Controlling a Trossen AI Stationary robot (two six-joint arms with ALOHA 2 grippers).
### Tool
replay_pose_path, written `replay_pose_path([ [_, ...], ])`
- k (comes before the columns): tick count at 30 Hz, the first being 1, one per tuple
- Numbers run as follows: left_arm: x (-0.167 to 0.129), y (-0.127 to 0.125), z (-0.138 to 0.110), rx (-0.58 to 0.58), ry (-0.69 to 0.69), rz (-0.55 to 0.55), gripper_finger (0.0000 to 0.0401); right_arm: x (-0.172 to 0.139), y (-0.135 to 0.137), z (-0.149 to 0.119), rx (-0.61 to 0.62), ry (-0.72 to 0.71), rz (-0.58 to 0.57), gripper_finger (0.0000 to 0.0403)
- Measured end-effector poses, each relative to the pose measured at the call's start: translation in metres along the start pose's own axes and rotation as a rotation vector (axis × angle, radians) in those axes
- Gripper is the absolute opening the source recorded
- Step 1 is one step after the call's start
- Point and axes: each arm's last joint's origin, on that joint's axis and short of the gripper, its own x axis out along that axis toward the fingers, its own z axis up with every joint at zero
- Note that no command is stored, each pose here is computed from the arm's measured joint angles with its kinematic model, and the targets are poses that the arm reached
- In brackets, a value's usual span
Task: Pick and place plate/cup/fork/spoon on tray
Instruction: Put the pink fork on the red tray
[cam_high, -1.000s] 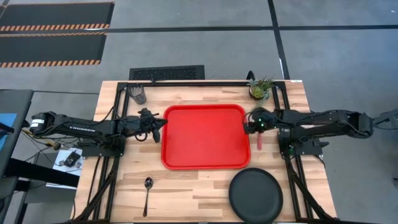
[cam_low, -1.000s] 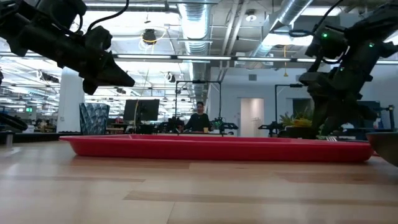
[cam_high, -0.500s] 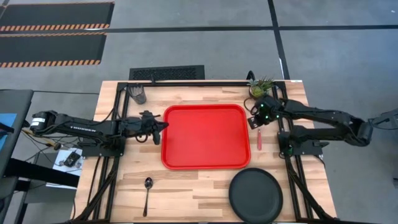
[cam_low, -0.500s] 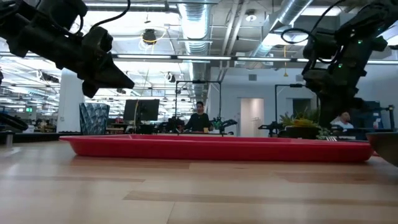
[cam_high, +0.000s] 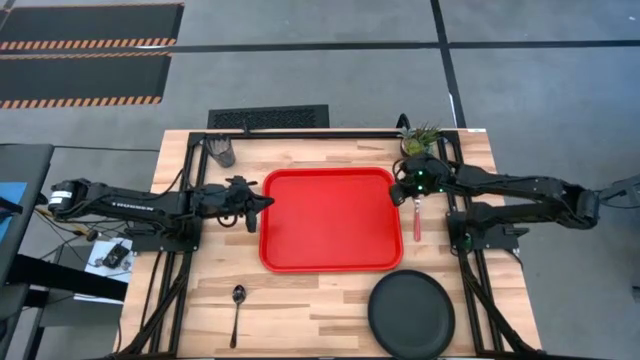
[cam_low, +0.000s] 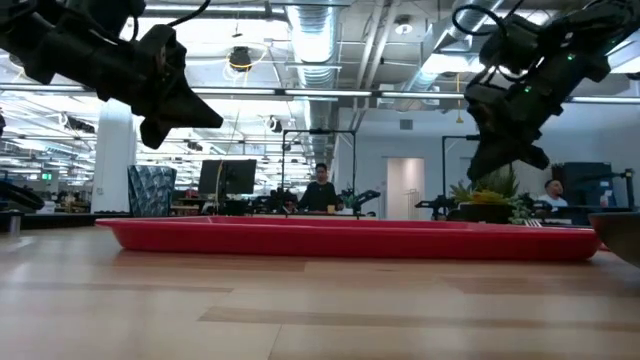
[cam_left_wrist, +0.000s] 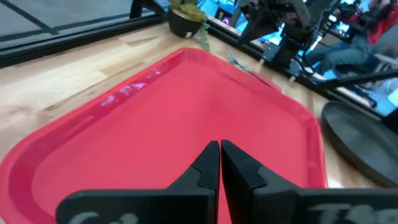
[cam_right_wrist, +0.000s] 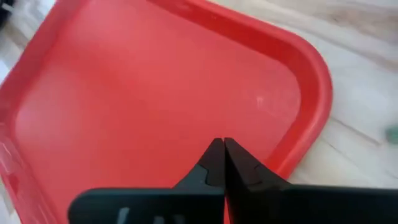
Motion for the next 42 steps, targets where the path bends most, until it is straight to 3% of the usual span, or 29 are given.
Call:
replay_pose_path([
  [5, 0.001, 0.002, 0.001, 0.008, 0.008, -0.006, 0.0000, -0.002, -0.006, -0.012, 0.071, 0.139, -0.030, 0.0009],
  [11, 0.000, 0.005, 0.002, -0.082, -0.033, 0.071, 0.0000, -0.013, -0.018, -0.039, 0.233, 0.352, -0.263, 0.0022],
  [17, 0.000, 0.008, 0.003, -0.076, -0.086, 0.172, 0.0000, -0.014, -0.024, -0.045, 0.291, 0.334, -0.446, 0.0065],
  [24, 0.000, 0.008, 0.003, -0.044, -0.078, 0.175, 0.0000, -0.002, -0.027, -0.044, 0.395, 0.336, -0.512, 0.0129],
  [29, 0.000, 0.008, 0.001, -0.083, -0.058, 0.148, 0.0000, 0.011, -0.028, -0.041, 0.457, 0.329, -0.526, 0.0160],
  [35, 0.000, 0.007, 0.000, -0.073, -0.030, 0.101, 0.0000, 0.027, -0.029, -0.040, 0.497, 0.338, -0.543, 0.0158],
  [42, 0.000, 0.006, 0.000, -0.036, -0.012, 0.070, 0.0000, 0.038, -0.030, -0.042, 0.493, 0.366, -0.572, 0.0123],
])
